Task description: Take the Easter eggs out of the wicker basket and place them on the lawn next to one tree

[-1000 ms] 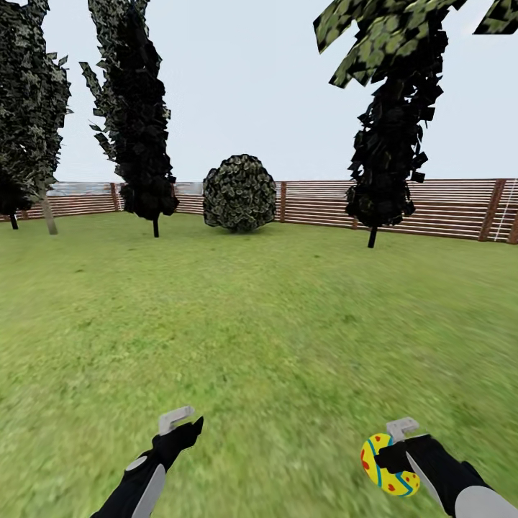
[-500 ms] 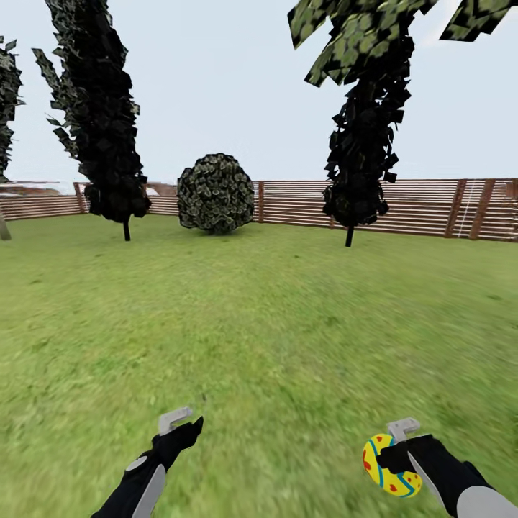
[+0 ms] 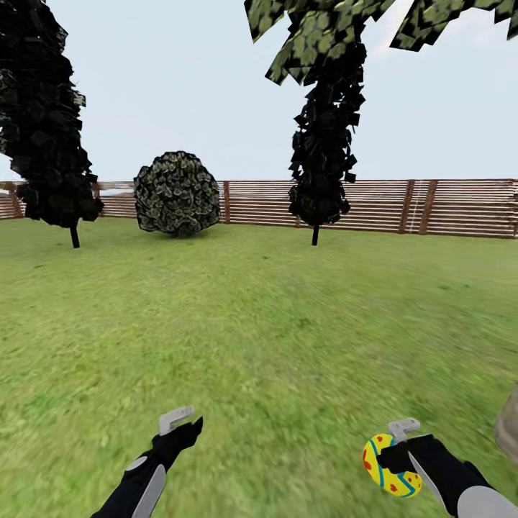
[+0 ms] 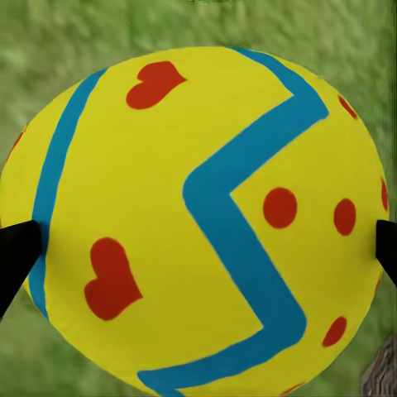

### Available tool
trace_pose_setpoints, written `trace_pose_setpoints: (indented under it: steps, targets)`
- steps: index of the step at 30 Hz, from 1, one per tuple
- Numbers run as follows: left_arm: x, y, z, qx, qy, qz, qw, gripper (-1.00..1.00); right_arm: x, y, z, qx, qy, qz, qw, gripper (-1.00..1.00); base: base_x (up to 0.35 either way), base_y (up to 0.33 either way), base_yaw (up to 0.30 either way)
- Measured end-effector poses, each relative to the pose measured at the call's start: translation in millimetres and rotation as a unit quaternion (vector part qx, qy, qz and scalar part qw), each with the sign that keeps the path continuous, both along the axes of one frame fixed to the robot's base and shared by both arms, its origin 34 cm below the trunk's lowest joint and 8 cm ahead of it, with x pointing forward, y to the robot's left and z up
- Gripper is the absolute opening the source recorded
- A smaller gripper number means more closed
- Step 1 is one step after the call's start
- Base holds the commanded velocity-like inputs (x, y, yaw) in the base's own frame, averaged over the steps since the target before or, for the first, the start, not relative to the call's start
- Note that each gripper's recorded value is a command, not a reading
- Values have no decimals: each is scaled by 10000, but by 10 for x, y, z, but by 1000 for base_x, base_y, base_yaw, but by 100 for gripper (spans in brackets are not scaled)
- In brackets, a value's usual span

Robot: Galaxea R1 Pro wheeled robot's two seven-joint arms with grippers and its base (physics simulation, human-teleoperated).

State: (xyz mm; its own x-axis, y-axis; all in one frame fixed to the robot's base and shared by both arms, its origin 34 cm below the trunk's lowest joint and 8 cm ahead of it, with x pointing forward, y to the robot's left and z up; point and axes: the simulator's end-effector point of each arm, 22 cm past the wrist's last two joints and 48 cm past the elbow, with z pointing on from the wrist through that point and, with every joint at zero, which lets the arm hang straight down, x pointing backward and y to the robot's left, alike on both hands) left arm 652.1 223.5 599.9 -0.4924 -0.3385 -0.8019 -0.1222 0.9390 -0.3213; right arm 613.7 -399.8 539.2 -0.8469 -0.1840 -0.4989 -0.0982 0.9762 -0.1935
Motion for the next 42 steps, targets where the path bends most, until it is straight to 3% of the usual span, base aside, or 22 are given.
trace_pose_setpoints:
  steps: [18,23,34,42]
  targets:
    - [0,-13,0,-3,-1,-9,10000,100,1,-48,13,-17,-14,-24,10000,-100,338,84,-288]
    - [-7,-46,-9,-5,21,-34,10000,100,7,-49,17,-24,-29,-23,10000,-100,331,-140,-41]
    - [-6,-73,13,-5,7,-60,10000,100,0,-133,55,-39,-45,-75,10000,-100,324,-173,-261]
    - [-3,-59,20,5,-7,-51,10000,100,7,-123,60,-39,-60,-70,10000,-100,322,-134,-18]
